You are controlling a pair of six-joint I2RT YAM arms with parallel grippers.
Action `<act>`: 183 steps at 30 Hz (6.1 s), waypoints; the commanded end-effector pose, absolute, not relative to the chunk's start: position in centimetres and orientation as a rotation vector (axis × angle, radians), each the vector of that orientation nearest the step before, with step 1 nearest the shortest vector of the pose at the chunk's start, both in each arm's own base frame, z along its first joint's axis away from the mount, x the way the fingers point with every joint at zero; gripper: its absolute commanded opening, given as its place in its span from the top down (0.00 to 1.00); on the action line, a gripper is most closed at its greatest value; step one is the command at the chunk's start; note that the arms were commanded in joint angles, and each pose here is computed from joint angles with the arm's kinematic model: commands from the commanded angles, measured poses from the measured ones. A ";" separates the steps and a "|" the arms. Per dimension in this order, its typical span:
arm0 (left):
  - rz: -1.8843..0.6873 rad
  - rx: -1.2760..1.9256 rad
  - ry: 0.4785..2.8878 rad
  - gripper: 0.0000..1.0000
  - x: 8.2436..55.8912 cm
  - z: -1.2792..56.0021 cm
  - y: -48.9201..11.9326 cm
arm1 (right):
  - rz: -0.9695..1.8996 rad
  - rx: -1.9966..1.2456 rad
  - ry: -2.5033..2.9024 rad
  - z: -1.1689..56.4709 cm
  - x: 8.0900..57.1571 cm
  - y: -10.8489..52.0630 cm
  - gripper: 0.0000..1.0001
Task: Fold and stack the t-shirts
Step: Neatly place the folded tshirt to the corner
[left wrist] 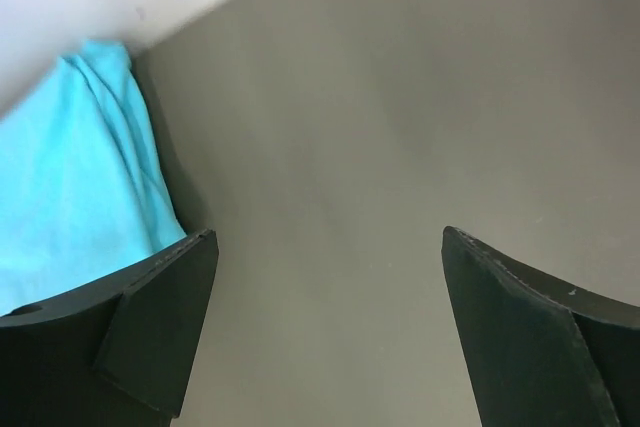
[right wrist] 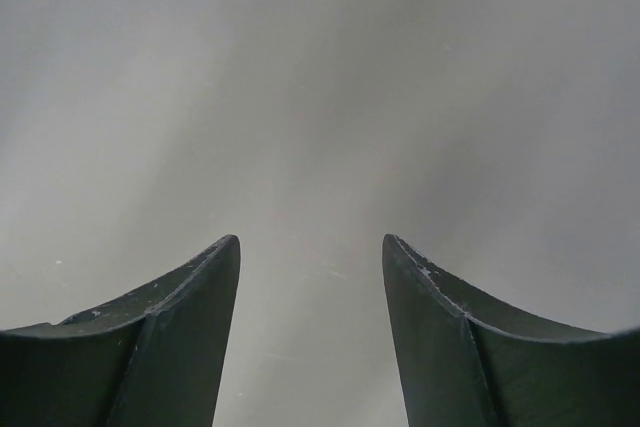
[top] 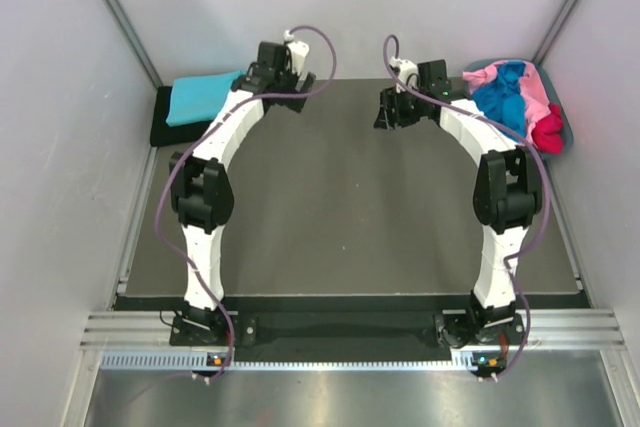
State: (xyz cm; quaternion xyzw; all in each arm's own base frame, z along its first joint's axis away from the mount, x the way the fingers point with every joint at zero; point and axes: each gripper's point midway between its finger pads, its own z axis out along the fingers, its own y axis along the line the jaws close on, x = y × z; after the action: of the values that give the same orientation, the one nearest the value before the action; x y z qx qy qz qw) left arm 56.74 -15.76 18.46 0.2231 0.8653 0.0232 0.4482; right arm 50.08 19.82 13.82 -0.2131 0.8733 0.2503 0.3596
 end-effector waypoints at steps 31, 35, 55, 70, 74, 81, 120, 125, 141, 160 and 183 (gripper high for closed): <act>0.817 0.102 1.558 0.01 58.2 41.0 4.2 | 0.670 -0.624 2.126 18.6 48.4 22.8 0.39; 0.822 0.119 1.643 0.02 54.5 40.5 8.9 | 0.678 -0.627 2.144 17.8 48.1 23.0 0.39; -0.095 -0.108 2.058 0.23 56.9 27.0 6.0 | 0.674 -0.737 2.142 16.9 46.5 25.3 0.39; 0.014 -0.225 2.140 0.18 59.5 19.5 13.9 | 0.668 -0.744 2.177 15.2 46.5 25.2 0.39; -0.004 -0.227 2.170 0.20 59.6 17.9 14.0 | 0.677 -0.741 2.193 14.4 46.6 25.4 0.39; 0.051 -0.268 2.166 0.26 59.8 16.8 17.7 | 0.670 -0.749 2.202 13.9 46.7 25.6 0.39; -0.055 -0.304 2.190 0.60 60.4 12.1 21.3 | 0.633 -0.870 2.217 12.7 44.6 27.7 0.38; -0.065 -0.302 2.193 0.57 60.3 12.0 21.2 | 0.640 -0.866 2.209 12.9 44.9 28.0 0.38; -0.113 -0.250 2.165 1.00 60.8 13.1 20.4 | 0.647 -0.882 2.203 12.9 44.5 28.6 0.38; -0.010 -0.187 2.118 1.00 58.4 18.7 21.8 | 0.688 -0.873 2.201 12.5 44.9 29.6 0.38; 0.087 -0.181 2.159 1.00 57.0 17.7 24.5 | 0.710 -0.859 2.214 11.9 45.2 30.1 0.38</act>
State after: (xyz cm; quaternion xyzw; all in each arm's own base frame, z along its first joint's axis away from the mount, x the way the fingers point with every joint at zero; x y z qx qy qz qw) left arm 57.65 22.90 13.88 -0.0790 0.8940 -0.0009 0.4411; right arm 44.26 28.46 9.98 -0.3169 0.8628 0.2575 0.2982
